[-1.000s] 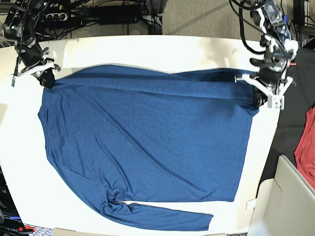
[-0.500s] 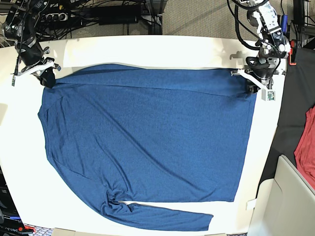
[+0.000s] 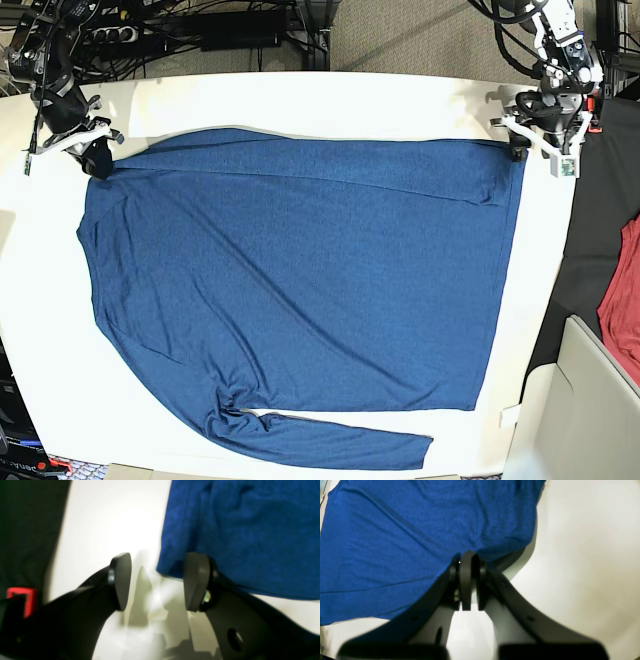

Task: Fold the T-shirt properly
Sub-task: 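Pull both grasped shoulder corners away from the shirt body to flatten it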

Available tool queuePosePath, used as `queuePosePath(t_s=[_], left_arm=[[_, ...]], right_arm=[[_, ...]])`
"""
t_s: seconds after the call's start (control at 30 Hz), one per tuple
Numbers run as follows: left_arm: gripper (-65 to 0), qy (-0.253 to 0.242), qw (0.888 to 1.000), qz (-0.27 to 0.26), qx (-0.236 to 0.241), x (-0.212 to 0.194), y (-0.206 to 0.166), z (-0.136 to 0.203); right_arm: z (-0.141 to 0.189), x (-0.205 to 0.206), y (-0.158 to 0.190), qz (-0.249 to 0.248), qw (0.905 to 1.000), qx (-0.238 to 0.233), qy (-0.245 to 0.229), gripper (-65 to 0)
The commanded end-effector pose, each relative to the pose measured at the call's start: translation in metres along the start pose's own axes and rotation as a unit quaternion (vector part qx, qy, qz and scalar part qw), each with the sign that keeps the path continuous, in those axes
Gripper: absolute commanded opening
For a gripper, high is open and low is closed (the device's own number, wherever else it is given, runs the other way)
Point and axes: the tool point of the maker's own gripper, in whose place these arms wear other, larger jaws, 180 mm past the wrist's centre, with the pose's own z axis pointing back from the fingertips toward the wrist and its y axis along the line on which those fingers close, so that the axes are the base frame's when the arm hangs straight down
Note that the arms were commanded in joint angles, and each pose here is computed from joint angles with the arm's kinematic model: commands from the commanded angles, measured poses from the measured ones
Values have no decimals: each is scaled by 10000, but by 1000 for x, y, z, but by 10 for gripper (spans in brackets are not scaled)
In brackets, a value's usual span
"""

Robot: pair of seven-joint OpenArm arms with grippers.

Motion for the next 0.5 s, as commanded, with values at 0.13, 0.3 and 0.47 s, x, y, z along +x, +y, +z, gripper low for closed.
queuePosePath(t_s=[0.13,0.3,0.47], left_arm=[[-335,15,9999,113,-63,-3,1,-8],[-337,-59,9973,567,-462,0,-11,-11],[-417,168,9938,805,-754,-13,-21,-16]], right_arm=[[2,16,5,114,9996,81,-253,-633],[3,15,3,109,9996,60,-240,-633],[4,15,3,108,9996,54,-244,-633]])
